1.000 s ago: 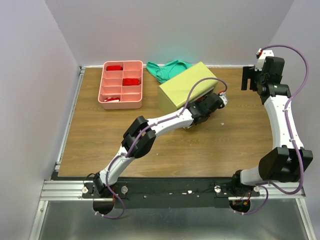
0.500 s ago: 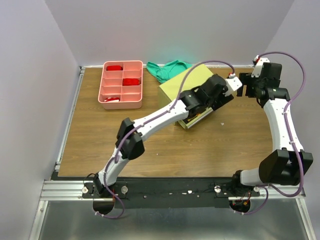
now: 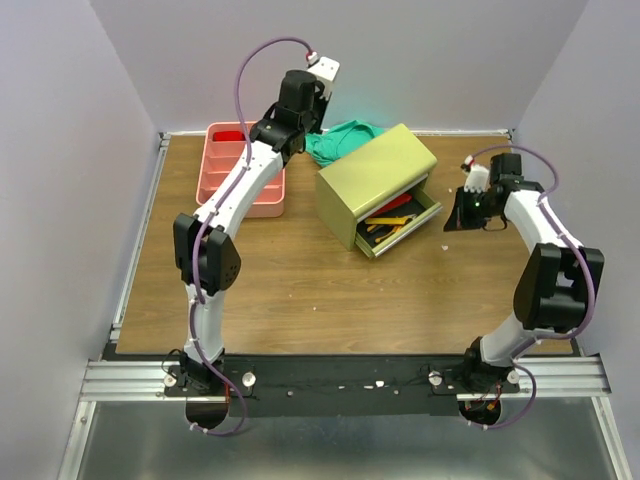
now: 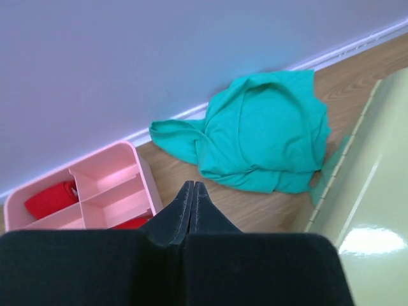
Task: Sort the tools into containers
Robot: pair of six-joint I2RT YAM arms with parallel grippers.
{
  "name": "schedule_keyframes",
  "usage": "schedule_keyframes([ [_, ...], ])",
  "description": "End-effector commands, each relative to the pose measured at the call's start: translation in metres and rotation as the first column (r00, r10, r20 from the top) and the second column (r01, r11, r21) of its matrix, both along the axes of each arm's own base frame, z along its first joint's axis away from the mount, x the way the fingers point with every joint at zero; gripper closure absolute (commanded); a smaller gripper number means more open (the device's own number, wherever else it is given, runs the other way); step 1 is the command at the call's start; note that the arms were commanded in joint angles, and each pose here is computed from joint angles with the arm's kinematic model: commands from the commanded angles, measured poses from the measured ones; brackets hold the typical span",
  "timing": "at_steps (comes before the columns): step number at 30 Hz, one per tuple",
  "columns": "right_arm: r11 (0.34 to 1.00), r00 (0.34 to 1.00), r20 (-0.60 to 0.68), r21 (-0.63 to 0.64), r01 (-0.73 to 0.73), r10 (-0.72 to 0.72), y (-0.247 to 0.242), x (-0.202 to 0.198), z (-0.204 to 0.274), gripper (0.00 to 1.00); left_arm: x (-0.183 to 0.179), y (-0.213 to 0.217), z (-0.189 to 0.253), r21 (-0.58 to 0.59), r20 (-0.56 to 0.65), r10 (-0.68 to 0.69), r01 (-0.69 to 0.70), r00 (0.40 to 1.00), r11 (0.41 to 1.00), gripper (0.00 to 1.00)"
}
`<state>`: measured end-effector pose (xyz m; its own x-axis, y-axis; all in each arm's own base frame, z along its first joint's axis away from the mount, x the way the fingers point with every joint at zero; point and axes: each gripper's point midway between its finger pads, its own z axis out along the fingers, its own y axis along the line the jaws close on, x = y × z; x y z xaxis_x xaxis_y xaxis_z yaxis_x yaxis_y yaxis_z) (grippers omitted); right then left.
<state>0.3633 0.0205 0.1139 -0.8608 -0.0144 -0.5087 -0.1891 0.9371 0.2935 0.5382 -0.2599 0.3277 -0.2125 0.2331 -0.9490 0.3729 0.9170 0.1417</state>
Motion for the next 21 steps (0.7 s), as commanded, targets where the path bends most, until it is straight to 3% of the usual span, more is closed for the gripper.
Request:
schedule_keyframes([
  [1,0.976,0.992,-0.113,0.217,-0.024,0.049,0.046,-0.025,-0.017,0.99,0.007,-0.012,-0.061,-0.068,-0.171,-0.06,0.049,0.983,0.996,1.0],
  [6,0.974,0.982,-0.155,0.216,-0.075,0.11,0.071,-0.029,-0.035,0.99,-0.004,-0.028,-0.099,-0.177,-0.3,-0.202,0.154,0.932,0.972,1.0],
  [12,0.933,0.962,-0.162,0.322,-0.159,0.22,0.113,-0.022,-0.036,1.0,-0.021,-0.045,-0.136,-0.262,-0.401,-0.313,0.219,0.861,0.94,1.0],
  [18,0.892,0.968,-0.201,0.45,-0.047,0.152,0.132,-0.01,-0.026,1.0,-0.032,-0.053,-0.15,-0.328,-0.446,-0.373,0.239,0.814,0.914,1.0],
  [21,0.828,0.961,-0.251,0.56,0.045,0.118,0.146,-0.009,-0.02,0.99,-0.033,-0.055,-0.153,-0.347,-0.454,-0.383,0.237,0.804,0.908,1.0],
])
